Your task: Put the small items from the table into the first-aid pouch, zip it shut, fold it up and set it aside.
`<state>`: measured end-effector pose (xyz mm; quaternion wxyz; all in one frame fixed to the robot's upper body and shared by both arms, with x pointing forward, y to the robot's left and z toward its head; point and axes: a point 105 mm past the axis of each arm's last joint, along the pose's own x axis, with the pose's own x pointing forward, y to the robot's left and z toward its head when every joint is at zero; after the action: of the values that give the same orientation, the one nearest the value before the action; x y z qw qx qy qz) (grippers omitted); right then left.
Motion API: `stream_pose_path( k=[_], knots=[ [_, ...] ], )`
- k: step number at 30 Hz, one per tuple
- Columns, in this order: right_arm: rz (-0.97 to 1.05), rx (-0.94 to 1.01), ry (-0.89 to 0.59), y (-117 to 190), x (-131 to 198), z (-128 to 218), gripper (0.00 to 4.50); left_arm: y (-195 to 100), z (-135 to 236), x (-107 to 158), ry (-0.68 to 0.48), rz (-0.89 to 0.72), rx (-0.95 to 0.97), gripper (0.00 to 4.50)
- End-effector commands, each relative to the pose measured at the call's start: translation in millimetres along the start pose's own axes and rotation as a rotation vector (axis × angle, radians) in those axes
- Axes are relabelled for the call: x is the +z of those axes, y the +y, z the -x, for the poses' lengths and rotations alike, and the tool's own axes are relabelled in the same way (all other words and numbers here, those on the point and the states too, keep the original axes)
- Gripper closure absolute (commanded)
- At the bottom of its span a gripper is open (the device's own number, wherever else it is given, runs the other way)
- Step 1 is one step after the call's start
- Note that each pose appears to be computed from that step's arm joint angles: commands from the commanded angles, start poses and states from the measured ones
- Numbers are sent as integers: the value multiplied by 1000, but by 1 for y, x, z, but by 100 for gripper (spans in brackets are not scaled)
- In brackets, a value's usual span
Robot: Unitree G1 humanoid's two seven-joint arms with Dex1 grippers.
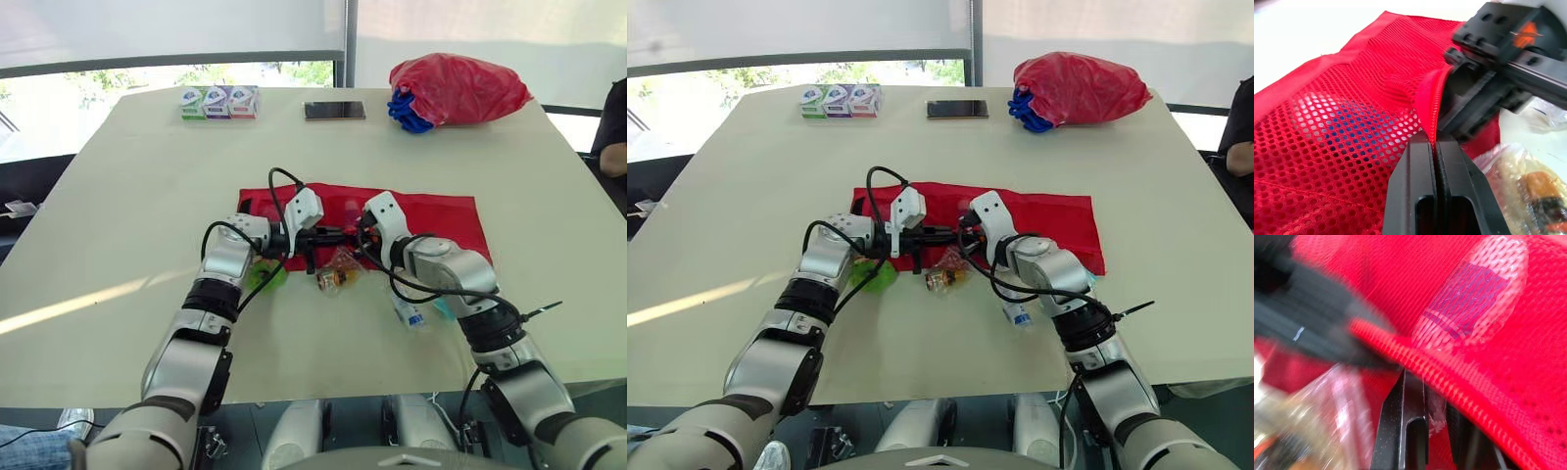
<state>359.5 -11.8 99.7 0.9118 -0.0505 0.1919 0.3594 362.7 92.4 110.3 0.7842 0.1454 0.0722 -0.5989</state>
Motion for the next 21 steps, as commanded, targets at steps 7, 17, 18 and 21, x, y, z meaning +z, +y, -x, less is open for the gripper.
stream_pose_path(
  k=[7,17,18,21],
  knots=[
    [59,-36,-171,5,33,-7,449,-14,-11,-3,13,-29,-74,450],
    [114,35,-101,14,16,6,125,18,4,-11,48,-3,71,450],
    [118,42,-95,15,14,8,125,21,5,-11,47,1,89,450],
    [126,88,-71,22,7,14,125,24,4,-11,41,2,106,450]
  ],
)
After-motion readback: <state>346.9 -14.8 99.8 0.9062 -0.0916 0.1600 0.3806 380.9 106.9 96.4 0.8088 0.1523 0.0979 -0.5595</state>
